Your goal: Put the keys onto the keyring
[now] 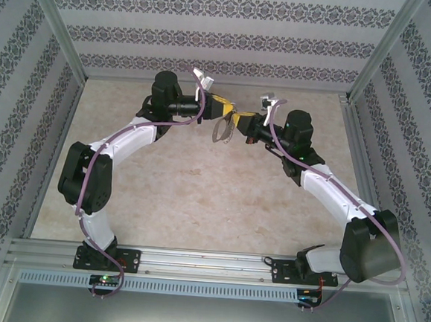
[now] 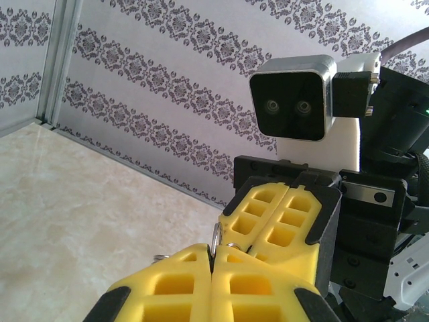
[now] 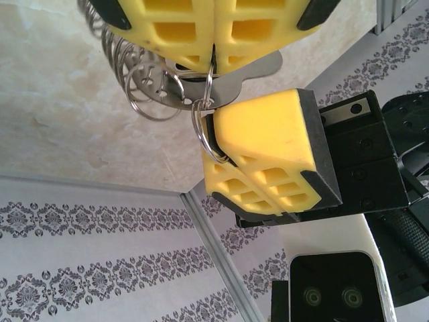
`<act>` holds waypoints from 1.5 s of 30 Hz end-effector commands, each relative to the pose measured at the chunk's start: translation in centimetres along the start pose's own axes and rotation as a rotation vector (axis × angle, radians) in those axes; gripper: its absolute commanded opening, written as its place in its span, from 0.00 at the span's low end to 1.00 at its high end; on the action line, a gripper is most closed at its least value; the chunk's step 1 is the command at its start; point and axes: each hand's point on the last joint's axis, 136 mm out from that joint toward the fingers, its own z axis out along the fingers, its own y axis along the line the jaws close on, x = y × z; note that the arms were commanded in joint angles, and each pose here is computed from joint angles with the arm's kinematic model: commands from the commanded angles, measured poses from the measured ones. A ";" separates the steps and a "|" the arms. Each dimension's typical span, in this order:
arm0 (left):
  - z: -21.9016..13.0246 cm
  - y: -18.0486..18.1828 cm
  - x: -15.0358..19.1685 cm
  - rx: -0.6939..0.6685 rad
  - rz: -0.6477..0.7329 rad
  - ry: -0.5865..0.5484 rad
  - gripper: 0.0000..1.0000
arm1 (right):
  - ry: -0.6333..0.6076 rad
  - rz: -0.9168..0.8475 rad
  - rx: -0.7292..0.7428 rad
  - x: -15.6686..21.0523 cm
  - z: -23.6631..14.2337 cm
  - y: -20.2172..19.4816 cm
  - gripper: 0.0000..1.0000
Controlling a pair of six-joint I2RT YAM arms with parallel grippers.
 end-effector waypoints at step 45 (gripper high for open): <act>-0.3 -1.5 -2.3 -0.048 0.090 -0.080 0.00 | 0.066 -0.068 -0.017 -0.1 2.3 2.4 0.05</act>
